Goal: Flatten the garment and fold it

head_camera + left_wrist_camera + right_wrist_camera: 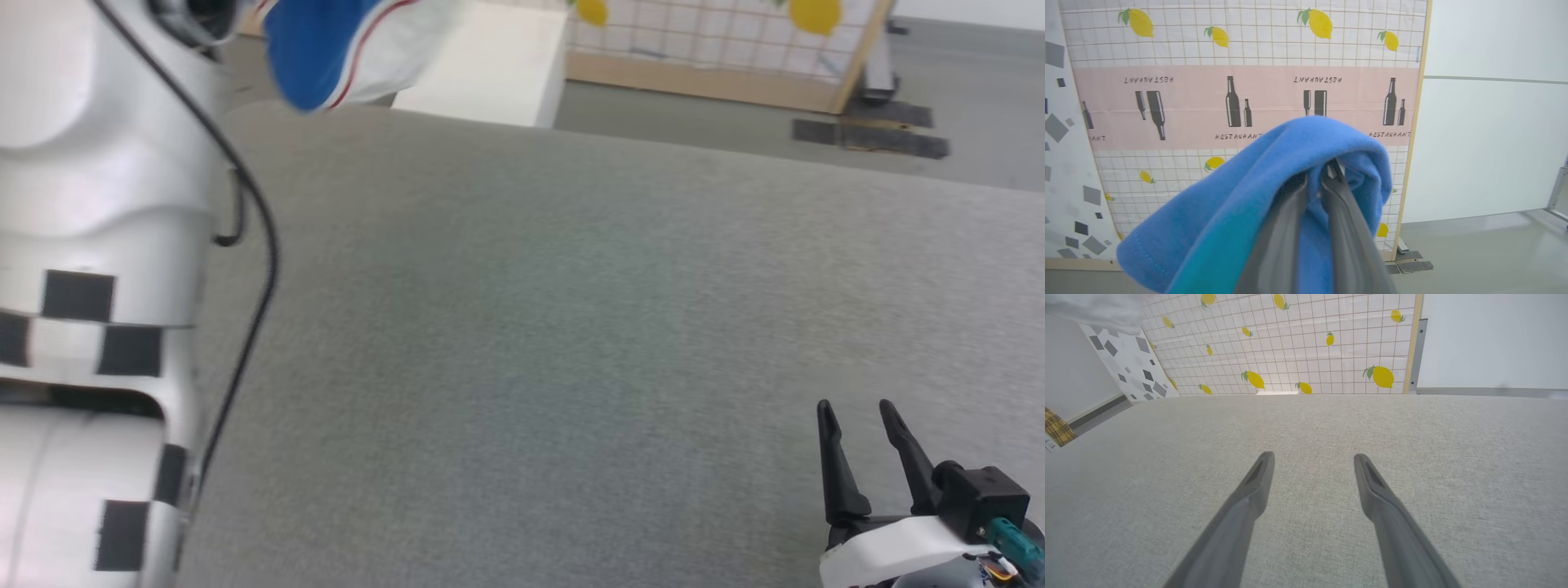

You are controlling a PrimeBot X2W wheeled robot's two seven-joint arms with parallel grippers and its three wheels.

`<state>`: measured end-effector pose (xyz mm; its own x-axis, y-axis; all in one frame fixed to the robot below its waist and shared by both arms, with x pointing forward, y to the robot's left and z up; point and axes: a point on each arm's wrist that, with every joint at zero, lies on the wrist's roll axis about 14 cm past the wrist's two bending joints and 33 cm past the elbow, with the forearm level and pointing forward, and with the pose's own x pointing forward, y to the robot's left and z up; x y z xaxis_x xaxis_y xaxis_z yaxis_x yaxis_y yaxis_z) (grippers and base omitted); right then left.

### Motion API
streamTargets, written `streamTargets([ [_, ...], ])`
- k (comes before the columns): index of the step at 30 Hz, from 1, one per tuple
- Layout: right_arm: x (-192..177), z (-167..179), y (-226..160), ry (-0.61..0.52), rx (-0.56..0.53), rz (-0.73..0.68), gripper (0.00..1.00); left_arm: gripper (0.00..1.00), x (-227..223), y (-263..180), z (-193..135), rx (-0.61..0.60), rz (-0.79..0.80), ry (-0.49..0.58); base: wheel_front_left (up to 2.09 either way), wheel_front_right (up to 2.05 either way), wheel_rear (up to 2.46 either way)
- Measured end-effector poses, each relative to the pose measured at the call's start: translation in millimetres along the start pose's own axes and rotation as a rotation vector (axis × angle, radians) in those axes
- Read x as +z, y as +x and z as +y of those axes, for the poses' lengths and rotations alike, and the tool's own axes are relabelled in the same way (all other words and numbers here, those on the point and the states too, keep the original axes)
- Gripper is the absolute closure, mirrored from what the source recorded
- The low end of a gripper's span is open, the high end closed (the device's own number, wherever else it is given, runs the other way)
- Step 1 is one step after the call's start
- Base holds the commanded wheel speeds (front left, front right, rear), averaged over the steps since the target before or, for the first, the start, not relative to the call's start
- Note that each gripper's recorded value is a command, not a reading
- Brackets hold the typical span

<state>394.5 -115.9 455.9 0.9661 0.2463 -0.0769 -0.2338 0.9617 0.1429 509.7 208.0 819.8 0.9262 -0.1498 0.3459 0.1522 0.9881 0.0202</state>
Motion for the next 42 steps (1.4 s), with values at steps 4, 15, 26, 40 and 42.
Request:
streamTargets([
  [4,9.0,-19.1,-12.7,-0.006,-0.063,-0.031,0.0,1.0,13.8,8.9,-73.0,-0.183,-0.039,-0.096,0.0,0.0,0.0],
  [15,26.4,-76.3,-56.8,-0.021,-0.261,-0.09,0.0,1.0,-89.0,-22.1,-201.1,-0.486,0.226,-0.258,0.0,0.0,0.0],
  [26,17.9,-101.9,-83.0,-0.028,-0.358,-0.062,0.0,1.0,-302.3,-167.3,-244.2,-0.502,0.844,-0.362,0.0,0.0,0.0],
  [40,22.6,-87.7,-71.5,-0.025,-0.304,-0.078,0.0,0.0,-338.5,-238.6,-237.3,-0.458,1.105,-0.412,0.0,0.0,0.0],
  [42,23.7,-86.0,-72.0,-0.025,-0.299,-0.082,0.0,0.0,-324.4,-227.7,-236.3,-0.446,1.07,-0.474,0.0,0.0,0.0],
])
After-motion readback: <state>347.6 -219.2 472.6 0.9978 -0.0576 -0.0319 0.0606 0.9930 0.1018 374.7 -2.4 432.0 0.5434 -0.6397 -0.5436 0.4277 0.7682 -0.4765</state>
